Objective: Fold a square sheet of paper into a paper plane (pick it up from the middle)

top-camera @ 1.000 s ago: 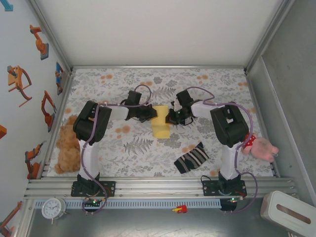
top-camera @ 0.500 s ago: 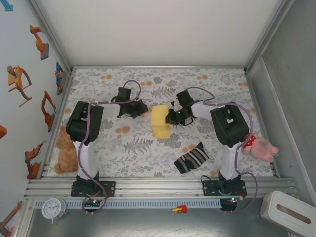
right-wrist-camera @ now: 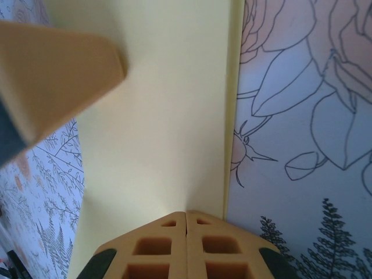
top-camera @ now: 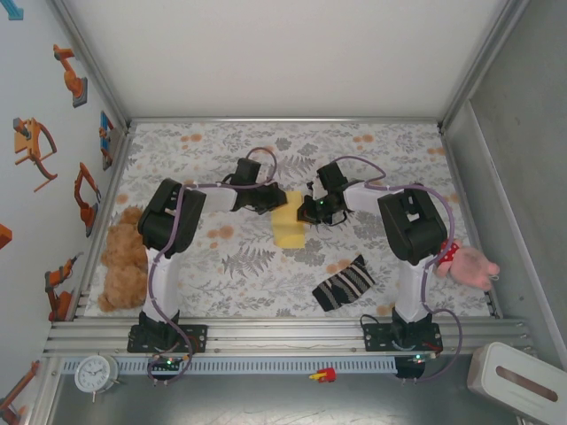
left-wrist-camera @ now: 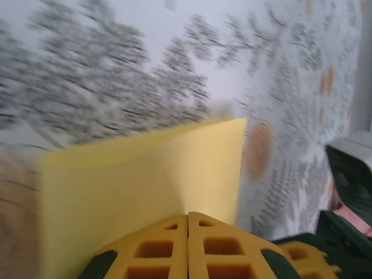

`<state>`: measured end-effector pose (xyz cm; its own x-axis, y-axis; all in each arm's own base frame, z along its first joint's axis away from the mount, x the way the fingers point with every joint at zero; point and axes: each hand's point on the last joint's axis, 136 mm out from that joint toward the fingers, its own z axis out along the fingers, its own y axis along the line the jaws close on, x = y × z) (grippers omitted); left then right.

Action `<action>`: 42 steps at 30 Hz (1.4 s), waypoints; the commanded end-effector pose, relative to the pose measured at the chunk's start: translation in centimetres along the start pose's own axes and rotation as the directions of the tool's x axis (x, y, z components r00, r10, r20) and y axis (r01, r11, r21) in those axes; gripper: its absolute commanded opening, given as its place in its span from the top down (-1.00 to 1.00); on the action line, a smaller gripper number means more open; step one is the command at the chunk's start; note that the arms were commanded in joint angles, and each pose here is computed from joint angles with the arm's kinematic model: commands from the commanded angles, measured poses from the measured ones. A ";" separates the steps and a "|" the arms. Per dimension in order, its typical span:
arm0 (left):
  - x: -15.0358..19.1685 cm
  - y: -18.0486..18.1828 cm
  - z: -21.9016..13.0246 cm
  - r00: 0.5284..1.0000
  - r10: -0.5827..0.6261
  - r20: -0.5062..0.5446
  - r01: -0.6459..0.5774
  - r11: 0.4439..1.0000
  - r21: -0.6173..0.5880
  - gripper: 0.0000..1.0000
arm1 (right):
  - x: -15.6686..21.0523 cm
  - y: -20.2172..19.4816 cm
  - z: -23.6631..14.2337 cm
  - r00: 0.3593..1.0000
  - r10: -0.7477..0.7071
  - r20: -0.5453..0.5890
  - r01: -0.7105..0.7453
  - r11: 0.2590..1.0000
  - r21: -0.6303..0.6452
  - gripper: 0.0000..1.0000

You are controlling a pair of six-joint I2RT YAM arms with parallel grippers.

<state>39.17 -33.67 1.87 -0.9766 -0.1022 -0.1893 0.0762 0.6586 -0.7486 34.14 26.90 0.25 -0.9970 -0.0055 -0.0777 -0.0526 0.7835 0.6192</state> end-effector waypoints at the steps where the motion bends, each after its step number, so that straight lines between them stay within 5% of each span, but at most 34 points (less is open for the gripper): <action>1: -0.9 3.1 -0.2 0.998 -0.059 0.009 0.060 0.994 -0.090 0.84 | 9.9 -13.9 1.9 0.948 0.254 -0.189 -0.137 0.867 0.479 1.00; 13: -4.4 8.3 -2.5 0.990 -0.128 0.055 0.137 0.968 -0.212 0.83 | 10.6 -14.9 1.8 0.944 0.262 -0.201 -0.125 0.846 0.519 1.00; 18: -5.8 7.6 -3.3 0.990 -0.130 0.059 0.139 0.974 -0.178 0.83 | 10.5 -14.8 2.0 0.944 0.263 -0.201 -0.127 0.849 0.513 1.00; 22: -6.3 3.7 -5.5 0.991 -0.093 0.098 0.103 0.989 -0.105 0.82 | 10.4 -14.6 1.9 0.945 0.260 -0.196 -0.130 0.852 0.507 1.00; 31: 1.2 -2.8 -4.6 0.997 -0.070 0.014 0.070 0.998 -0.008 0.83 | 10.5 -14.8 2.1 0.942 0.269 -0.200 -0.134 0.849 0.511 1.00; 42: 8.0 -0.2 -2.0 0.970 -0.144 -0.195 0.125 0.986 -0.108 0.86 | 10.6 -14.9 2.0 0.942 0.269 -0.201 -0.132 0.848 0.514 1.00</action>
<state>32.40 -34.00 3.14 -0.9975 -0.0631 -0.0326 -0.0204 0.6952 -0.7186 34.15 26.85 0.21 -0.9965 -0.0043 -0.0839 -0.0556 0.7821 0.6206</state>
